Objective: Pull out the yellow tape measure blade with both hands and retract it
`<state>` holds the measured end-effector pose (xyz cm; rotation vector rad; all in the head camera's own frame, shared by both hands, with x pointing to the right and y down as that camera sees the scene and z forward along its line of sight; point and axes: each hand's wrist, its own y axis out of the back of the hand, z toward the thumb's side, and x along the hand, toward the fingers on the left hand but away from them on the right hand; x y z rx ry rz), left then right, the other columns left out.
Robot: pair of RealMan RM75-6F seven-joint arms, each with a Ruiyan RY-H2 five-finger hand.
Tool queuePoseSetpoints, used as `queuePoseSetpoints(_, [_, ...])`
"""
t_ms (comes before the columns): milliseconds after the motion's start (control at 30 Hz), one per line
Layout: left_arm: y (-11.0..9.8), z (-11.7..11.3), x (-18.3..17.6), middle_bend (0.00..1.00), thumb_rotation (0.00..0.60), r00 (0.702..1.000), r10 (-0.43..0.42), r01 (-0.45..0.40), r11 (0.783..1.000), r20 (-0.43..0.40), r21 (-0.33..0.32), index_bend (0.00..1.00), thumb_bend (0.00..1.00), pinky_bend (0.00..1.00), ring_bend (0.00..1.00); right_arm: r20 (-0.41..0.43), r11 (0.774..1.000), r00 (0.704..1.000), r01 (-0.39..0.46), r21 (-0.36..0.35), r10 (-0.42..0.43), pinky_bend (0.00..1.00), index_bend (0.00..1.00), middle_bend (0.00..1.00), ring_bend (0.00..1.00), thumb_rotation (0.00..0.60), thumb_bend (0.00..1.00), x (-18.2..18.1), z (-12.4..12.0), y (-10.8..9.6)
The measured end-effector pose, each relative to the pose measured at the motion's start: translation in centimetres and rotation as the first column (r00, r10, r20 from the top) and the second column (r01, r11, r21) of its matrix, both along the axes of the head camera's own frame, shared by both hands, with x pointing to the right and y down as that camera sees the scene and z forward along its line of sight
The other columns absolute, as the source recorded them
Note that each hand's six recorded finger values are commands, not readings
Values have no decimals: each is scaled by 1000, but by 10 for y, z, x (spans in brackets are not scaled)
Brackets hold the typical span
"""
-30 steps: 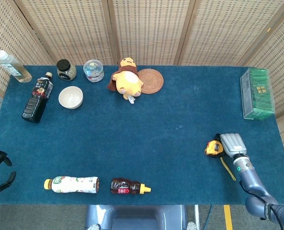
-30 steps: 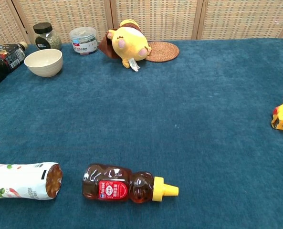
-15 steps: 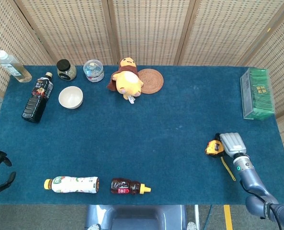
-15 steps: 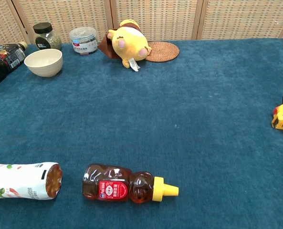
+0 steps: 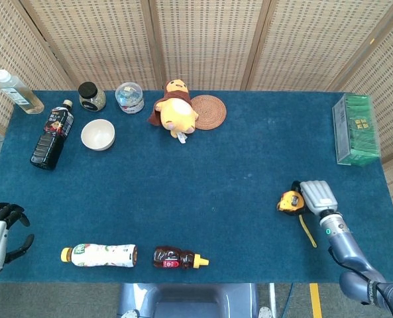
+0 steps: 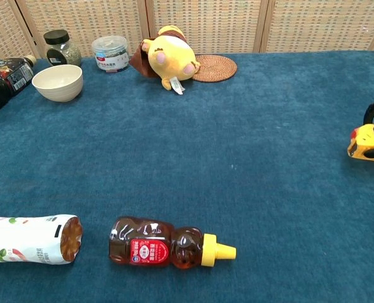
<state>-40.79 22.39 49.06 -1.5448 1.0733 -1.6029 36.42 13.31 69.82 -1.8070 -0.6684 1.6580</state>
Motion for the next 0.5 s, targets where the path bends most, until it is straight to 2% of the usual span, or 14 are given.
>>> queuePoseSetpoints(267, [-18, 10, 26, 337, 600, 996, 79, -79, 997, -41, 9, 497, 262, 276, 224, 109, 1000, 994, -13, -1, 13, 610, 548, 578, 653, 377, 201, -32, -22, -6])
queuePoseSetpoints(500, [-42, 25, 63, 337, 600, 981, 155, -156, 988, -116, -2, 497, 256, 317, 266, 189, 1000, 982, -7, 3, 6, 611, 548, 578, 652, 372, 204, -65, -42, -9])
